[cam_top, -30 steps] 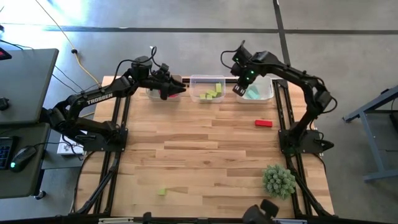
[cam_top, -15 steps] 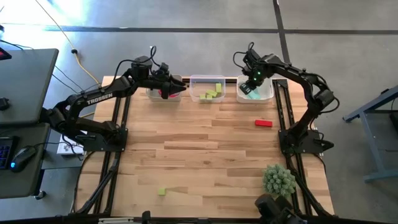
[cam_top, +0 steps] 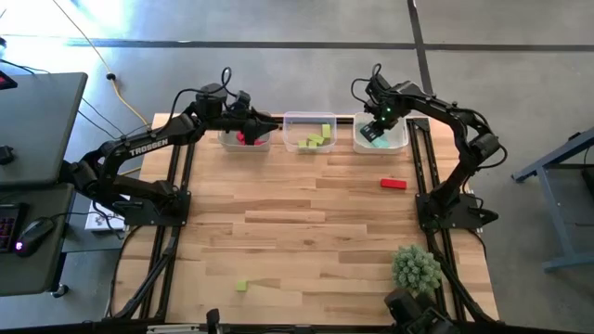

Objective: Sort & place blocks by color
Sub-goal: Put the red block into the gray bin

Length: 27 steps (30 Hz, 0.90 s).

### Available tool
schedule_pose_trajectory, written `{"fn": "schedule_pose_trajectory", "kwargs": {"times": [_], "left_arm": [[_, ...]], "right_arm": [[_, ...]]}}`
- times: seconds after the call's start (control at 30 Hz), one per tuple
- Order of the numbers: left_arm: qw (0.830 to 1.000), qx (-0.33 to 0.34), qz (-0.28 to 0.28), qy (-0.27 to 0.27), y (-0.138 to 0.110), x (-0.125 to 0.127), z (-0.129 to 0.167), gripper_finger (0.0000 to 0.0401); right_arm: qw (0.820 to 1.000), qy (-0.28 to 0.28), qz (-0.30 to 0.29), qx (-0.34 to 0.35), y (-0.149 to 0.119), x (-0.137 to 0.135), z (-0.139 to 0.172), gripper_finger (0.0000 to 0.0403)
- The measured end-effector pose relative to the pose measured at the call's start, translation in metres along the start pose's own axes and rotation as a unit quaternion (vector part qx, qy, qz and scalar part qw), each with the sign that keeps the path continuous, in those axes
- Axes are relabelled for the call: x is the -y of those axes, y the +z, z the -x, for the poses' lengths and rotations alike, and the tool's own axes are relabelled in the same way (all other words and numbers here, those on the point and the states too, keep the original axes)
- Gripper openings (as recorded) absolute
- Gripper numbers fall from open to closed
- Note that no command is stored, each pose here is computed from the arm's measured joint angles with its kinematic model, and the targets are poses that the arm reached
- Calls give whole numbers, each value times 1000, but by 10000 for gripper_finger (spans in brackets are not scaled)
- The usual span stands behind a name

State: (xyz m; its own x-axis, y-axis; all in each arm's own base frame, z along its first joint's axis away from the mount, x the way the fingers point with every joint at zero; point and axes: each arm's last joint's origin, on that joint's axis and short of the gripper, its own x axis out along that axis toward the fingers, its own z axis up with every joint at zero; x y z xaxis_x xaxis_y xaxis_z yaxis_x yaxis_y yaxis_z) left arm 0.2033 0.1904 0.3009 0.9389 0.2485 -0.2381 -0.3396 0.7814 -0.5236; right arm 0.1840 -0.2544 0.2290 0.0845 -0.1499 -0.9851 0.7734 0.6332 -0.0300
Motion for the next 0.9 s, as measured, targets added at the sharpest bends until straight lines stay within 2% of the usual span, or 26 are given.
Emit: {"fn": "schedule_pose_trajectory", "kwargs": {"times": [0.17, 0.37, 0.5, 0.67, 0.9], "left_arm": [[1000, 0, -6, 1, 0, 0, 0, 223], [1000, 0, -5, 1, 0, 0, 0, 223], [1000, 1, -6, 1, 0, 0, 0, 223], [999, 0, -32, 1, 0, 0, 0, 223], [1000, 0, -31, 1, 0, 0, 0, 223]], "right_arm": [[997, 62, -13, -51, -10, -5, 1, 146], [983, 125, -35, -133, -26, -10, 5, 146], [978, 127, -31, -161, -30, -18, 6, 147], [976, 128, 10, -176, -33, -40, 8, 147], [965, 97, 81, -228, -47, -78, 13, 147]]}}
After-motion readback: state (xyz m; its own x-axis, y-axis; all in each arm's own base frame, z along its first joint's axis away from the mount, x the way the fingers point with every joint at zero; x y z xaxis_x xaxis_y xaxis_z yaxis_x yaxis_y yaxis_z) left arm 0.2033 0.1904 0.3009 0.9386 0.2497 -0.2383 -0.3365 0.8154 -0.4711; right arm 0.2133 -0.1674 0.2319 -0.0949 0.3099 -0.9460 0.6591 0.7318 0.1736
